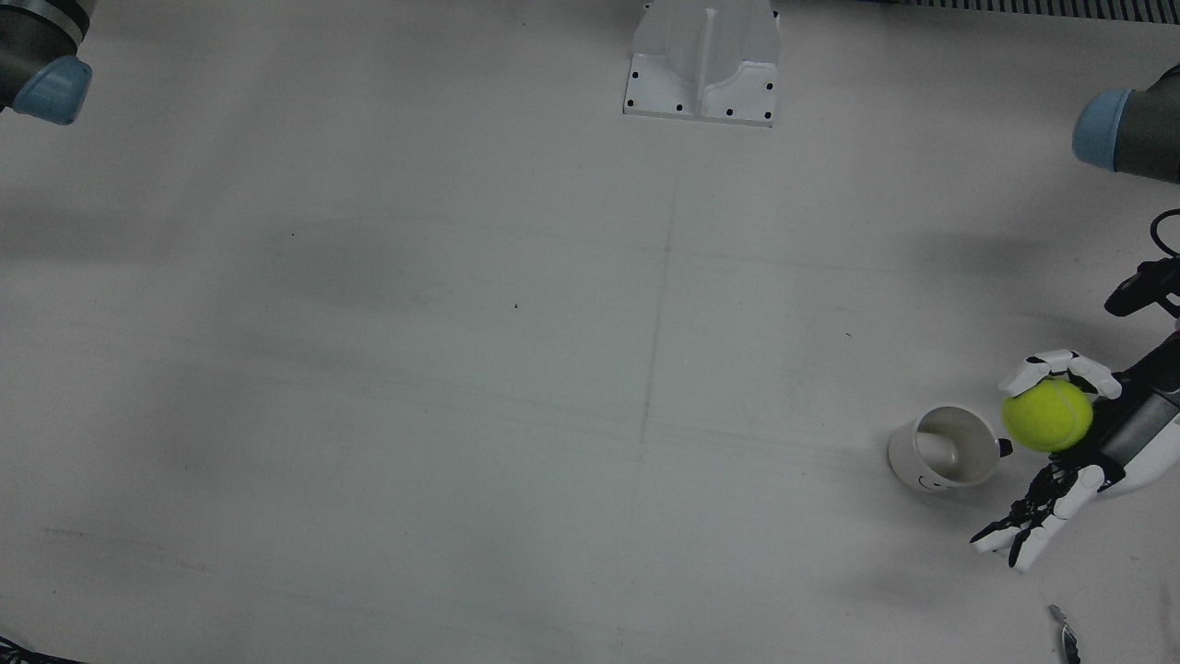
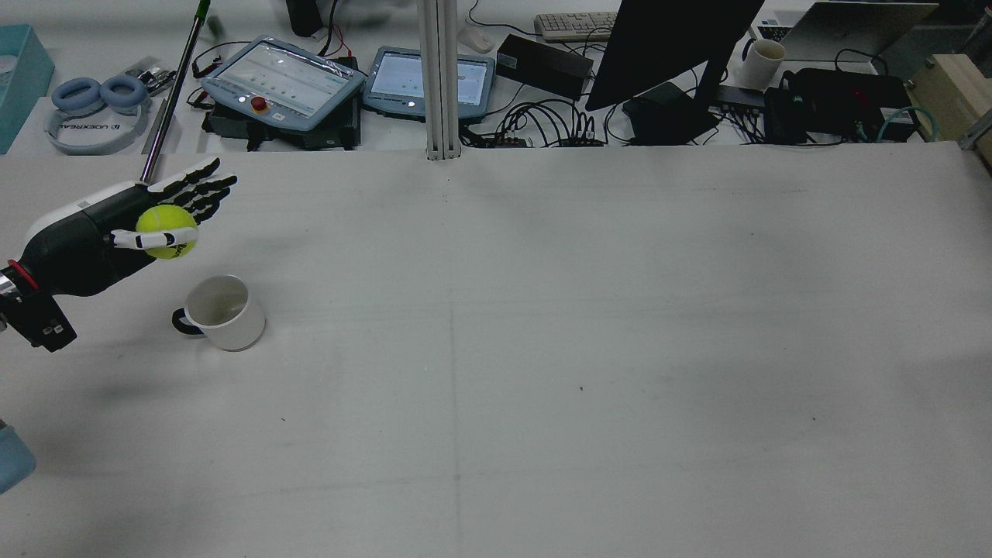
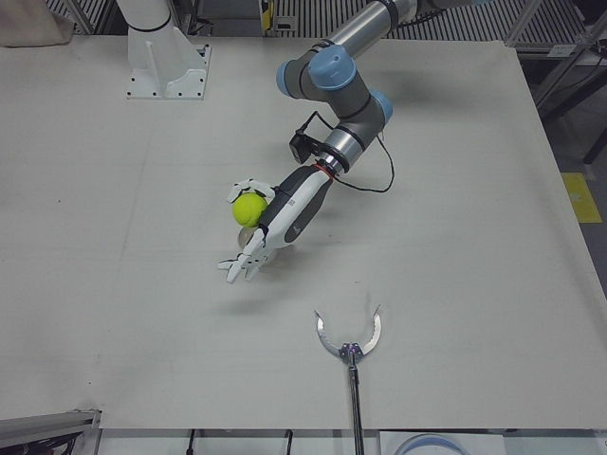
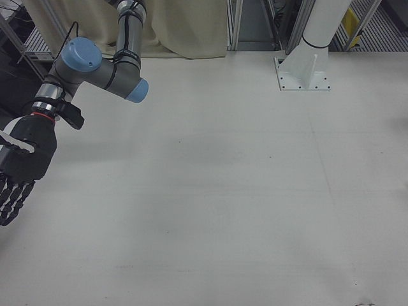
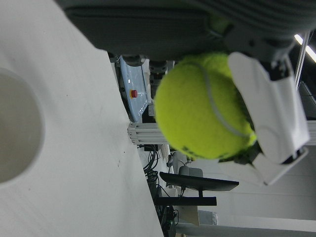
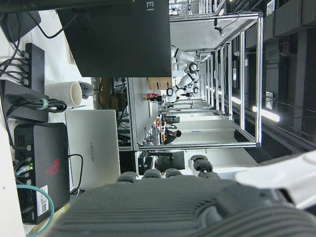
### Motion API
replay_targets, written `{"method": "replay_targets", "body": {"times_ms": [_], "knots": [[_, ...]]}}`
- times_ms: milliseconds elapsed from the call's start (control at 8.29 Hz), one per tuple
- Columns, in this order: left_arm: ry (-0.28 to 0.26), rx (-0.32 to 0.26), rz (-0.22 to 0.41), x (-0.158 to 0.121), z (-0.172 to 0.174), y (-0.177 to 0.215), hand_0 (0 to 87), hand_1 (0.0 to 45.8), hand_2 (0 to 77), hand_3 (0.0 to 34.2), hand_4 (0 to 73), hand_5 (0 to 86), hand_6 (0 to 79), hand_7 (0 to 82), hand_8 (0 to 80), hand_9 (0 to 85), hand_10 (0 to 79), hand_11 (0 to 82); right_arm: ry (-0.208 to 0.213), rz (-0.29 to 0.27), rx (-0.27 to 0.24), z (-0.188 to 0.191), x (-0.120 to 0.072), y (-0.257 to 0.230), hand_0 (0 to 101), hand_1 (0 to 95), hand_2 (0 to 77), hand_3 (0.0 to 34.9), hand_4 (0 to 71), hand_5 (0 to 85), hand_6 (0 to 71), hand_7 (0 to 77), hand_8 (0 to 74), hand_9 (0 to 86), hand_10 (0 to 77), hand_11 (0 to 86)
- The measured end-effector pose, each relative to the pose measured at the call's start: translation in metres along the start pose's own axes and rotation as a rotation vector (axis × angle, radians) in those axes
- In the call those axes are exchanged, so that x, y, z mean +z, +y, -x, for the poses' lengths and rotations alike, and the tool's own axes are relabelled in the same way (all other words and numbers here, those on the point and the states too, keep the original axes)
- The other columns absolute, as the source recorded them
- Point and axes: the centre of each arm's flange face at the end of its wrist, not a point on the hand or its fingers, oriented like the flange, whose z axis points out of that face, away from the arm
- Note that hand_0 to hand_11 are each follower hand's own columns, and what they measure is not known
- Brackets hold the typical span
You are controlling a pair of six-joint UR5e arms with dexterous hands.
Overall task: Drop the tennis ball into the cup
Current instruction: 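Position the left hand with the ball above the mug opening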
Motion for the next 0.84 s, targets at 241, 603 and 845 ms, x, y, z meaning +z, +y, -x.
{"method": "replay_targets", "body": {"times_ms": [241, 603, 845], "knots": [[0.002, 0.002, 0.004, -0.0005, -0.0011, 0.0009, 42.2, 19.6, 46.9, 0.0, 1.1, 1.1, 0.5, 9.3, 0.0, 1.6, 0.0, 1.1, 0.000, 0.000, 0.000, -0.0002, 0.0000, 0.0000, 0, 0.5, 0.5, 0.0, 0.0, 0.0, 0.0, 0.0, 0.0, 0.0, 0.0, 0.5], [0.002, -0.001, 0.004, -0.0008, -0.0016, 0.0014, 51.1, 19.6, 48.0, 0.0, 1.1, 8.2, 4.4, 32.2, 20.2, 1.1, 5.4, 10.4, -0.001, 0.000, 0.000, 0.0003, 0.0000, 0.0001, 0, 0.5, 0.5, 0.0, 0.0, 0.0, 0.0, 0.5, 0.0, 0.0, 0.0, 0.5], [0.000, -0.003, 0.000, -0.0004, -0.0019, 0.0028, 64.8, 26.2, 40.4, 0.0, 9.8, 15.3, 21.8, 44.2, 29.5, 23.5, 8.7, 14.7, -0.001, 0.000, 0.000, 0.0006, -0.0001, 0.0001, 0, 0.5, 0.5, 0.0, 0.0, 0.0, 0.0, 0.0, 0.0, 0.0, 0.0, 0.5]]}}
